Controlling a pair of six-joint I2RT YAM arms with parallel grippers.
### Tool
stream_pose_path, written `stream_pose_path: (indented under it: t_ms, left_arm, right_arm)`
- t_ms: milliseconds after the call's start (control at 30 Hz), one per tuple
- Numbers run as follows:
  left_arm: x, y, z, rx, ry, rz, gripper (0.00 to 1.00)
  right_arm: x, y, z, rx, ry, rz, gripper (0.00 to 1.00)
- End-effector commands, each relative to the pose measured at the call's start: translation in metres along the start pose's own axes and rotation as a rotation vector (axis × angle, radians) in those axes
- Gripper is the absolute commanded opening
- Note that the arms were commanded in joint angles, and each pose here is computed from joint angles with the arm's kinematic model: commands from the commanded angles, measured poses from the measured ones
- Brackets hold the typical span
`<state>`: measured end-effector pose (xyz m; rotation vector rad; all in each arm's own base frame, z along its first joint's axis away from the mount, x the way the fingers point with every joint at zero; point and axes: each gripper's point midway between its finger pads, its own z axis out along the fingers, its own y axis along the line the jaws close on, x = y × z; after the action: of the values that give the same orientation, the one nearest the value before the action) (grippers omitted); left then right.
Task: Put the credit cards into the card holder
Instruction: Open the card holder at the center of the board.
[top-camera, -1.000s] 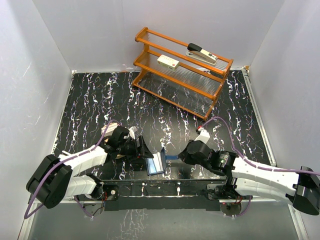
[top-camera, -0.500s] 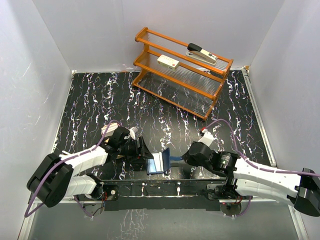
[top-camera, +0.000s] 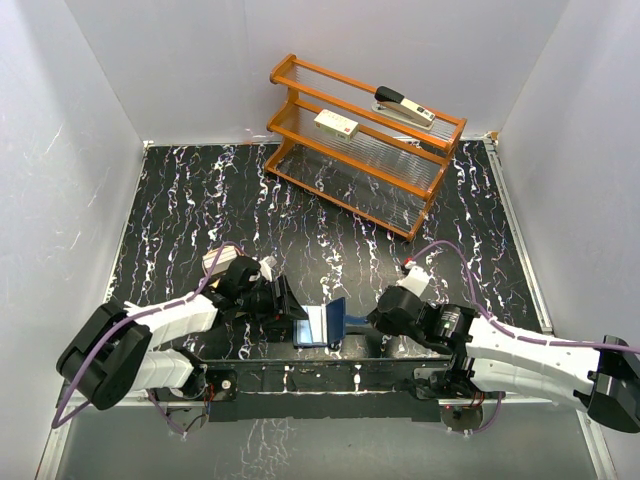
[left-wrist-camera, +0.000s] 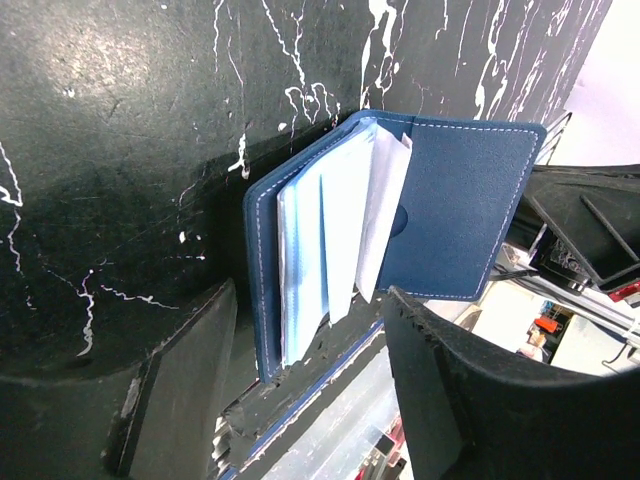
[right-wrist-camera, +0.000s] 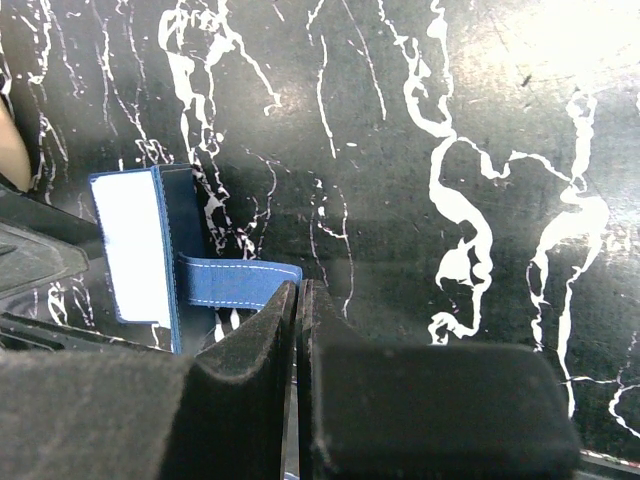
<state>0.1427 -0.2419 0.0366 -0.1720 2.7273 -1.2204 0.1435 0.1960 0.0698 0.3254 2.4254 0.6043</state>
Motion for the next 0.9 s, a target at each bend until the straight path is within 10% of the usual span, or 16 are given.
stream_pose_path:
  t_ms: [0,333,467,867]
  left_arm:
    - [0.007,0.003,0.002,0.0,0.029,-0.016,0.58]
    - [-0.002,-0.028,-0.004,0.096,-0.001,-0.018,0.18]
    - [-0.004,-0.033,-0.008,0.103,-0.013,-0.007,0.0]
    - [-0.007,-0.027,-0.021,0.062,-0.092,0.012,0.0]
  right_arm:
    - [-0.011,0.002,-0.002,0.019,-0.041,0.017,0.0]
    - [-0.011,0.011,-0.003,-0.02,-0.035,0.015,0.0]
    - [-0.023,0.028,-0.014,-0.048,-0.042,-0.011,0.15]
    - [-0.038,0.152,-0.048,-0.362,0.078,-0.287,0.5]
